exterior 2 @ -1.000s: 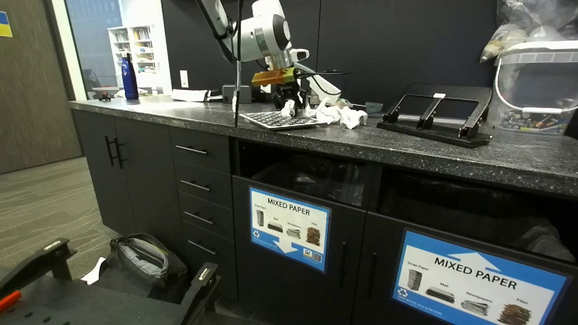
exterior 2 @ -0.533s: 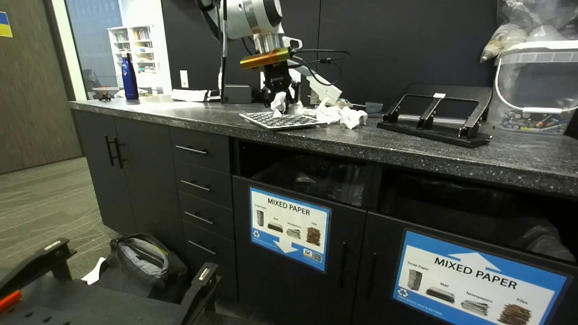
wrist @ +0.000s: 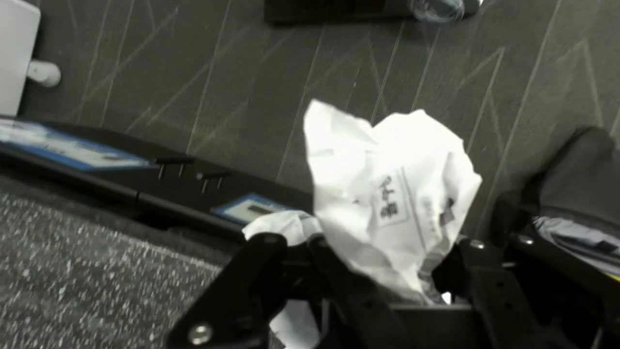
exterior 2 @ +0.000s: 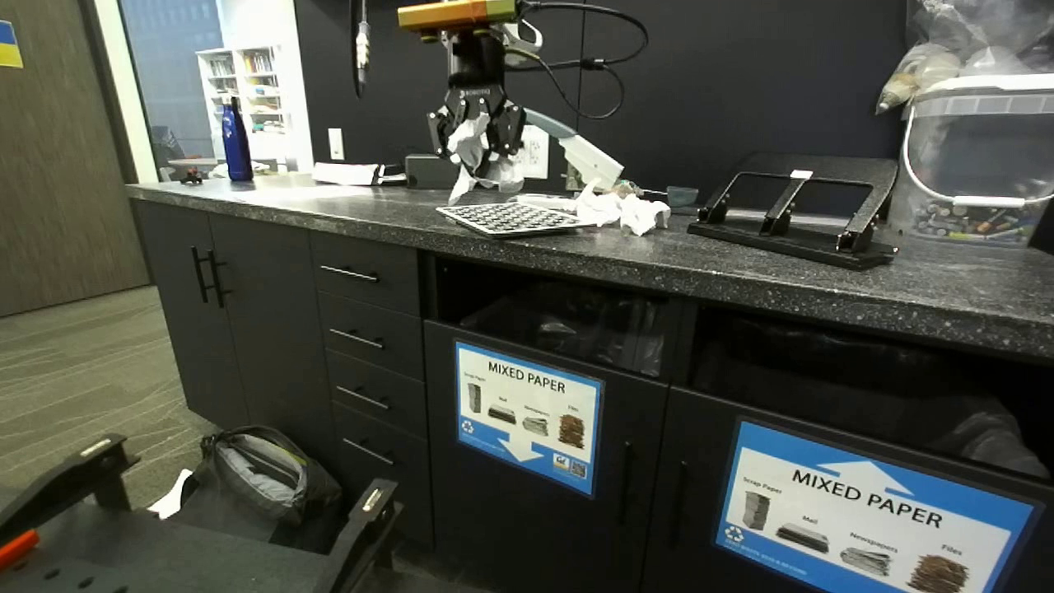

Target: Pick up all the papers from the counter and throw them in the bin

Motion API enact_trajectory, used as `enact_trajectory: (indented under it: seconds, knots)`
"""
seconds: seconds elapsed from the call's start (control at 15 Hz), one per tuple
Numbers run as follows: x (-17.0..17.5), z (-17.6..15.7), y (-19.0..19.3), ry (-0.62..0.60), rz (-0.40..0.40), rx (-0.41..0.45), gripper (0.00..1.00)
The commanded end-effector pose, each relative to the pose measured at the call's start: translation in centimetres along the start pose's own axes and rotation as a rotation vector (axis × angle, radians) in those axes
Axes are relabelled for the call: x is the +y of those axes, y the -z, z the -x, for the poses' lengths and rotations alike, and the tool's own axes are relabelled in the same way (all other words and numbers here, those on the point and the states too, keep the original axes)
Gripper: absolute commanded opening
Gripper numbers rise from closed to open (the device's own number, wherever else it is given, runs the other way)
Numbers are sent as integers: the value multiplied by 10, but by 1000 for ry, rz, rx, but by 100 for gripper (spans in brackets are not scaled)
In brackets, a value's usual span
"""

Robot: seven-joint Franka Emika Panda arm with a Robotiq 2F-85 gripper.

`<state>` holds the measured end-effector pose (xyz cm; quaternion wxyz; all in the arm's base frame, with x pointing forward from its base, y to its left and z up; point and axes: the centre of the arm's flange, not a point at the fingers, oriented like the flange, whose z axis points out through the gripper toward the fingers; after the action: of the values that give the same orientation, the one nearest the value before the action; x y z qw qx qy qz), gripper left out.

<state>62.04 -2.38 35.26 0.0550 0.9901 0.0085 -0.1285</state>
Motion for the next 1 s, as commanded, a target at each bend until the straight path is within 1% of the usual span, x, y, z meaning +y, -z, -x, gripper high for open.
enact_trajectory:
  seconds: [0.0,0.07,0.13,0.2,0.33,0.47,0.6,0.8,0.93]
  knots:
    - [-1,54,-47,60,-146,-132,9]
    - [-3,59,-67,53,-199,-168,9]
    - [-8,63,-92,46,-225,-200,9]
    - [-13,65,-120,24,-228,-204,9]
    - [-19,68,-164,-20,-223,-160,9]
    - [-27,71,-204,-51,-205,-68,9]
    - [-31,66,-231,-74,-195,49,9]
    - [-34,53,-242,-110,-200,204,9]
    - [-37,53,-248,-139,-208,312,9]
